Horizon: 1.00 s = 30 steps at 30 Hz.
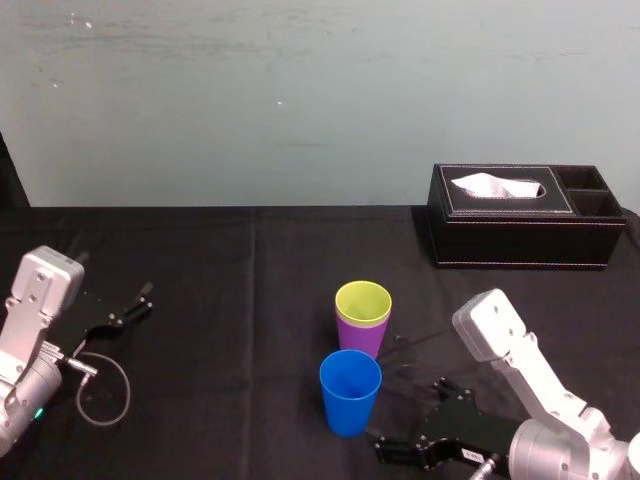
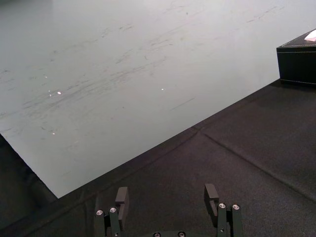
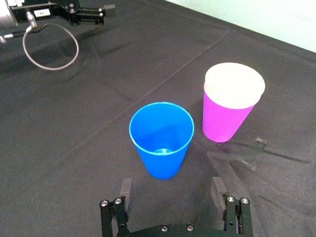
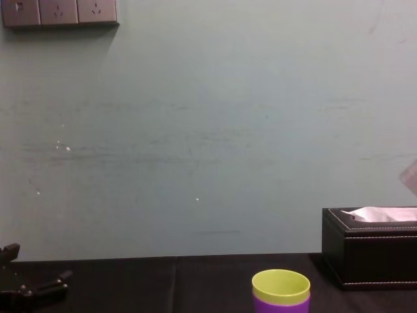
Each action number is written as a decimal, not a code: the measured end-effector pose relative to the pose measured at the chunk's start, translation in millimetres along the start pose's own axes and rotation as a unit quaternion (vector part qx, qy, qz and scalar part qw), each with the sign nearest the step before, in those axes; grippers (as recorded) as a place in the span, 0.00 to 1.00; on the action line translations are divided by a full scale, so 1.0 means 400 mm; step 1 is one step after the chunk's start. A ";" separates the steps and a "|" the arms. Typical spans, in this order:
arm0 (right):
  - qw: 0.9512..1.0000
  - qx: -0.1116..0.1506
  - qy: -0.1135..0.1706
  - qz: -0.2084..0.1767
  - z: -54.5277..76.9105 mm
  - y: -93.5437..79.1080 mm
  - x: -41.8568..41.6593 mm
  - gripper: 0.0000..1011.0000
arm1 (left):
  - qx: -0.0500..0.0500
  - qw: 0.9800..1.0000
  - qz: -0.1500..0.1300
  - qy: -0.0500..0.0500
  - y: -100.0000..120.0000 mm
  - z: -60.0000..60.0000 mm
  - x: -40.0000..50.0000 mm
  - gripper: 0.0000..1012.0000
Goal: Stack the three plastic cups sequentially using one hand.
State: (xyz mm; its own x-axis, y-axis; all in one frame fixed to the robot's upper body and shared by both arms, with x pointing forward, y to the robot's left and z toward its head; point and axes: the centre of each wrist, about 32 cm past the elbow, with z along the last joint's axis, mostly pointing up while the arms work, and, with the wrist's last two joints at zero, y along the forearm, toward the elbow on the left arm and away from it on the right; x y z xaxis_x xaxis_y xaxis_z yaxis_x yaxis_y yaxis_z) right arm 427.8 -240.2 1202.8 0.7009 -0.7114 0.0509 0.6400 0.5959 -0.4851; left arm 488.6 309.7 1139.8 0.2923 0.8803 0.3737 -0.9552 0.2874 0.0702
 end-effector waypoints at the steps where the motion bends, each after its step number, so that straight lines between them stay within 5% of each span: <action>1: 1.000 0.002 0.001 0.000 0.000 0.002 0.000 0.99 | 0.000 1.000 0.000 0.000 0.000 0.000 0.000 0.99; 30: 1.000 0.009 -0.003 0.008 0.012 0.095 -0.001 0.99 | 0.000 1.000 0.000 0.000 0.000 0.000 0.000 0.99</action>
State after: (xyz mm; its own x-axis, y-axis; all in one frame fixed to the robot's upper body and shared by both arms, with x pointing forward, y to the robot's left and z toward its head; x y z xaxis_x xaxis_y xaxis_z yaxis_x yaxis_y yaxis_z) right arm 453.3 -215.4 1188.7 0.7124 -0.7000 0.0493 0.6352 0.6135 -0.4692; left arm 488.6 309.7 1139.8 0.2922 0.8803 0.3737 -0.9553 0.2873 0.0702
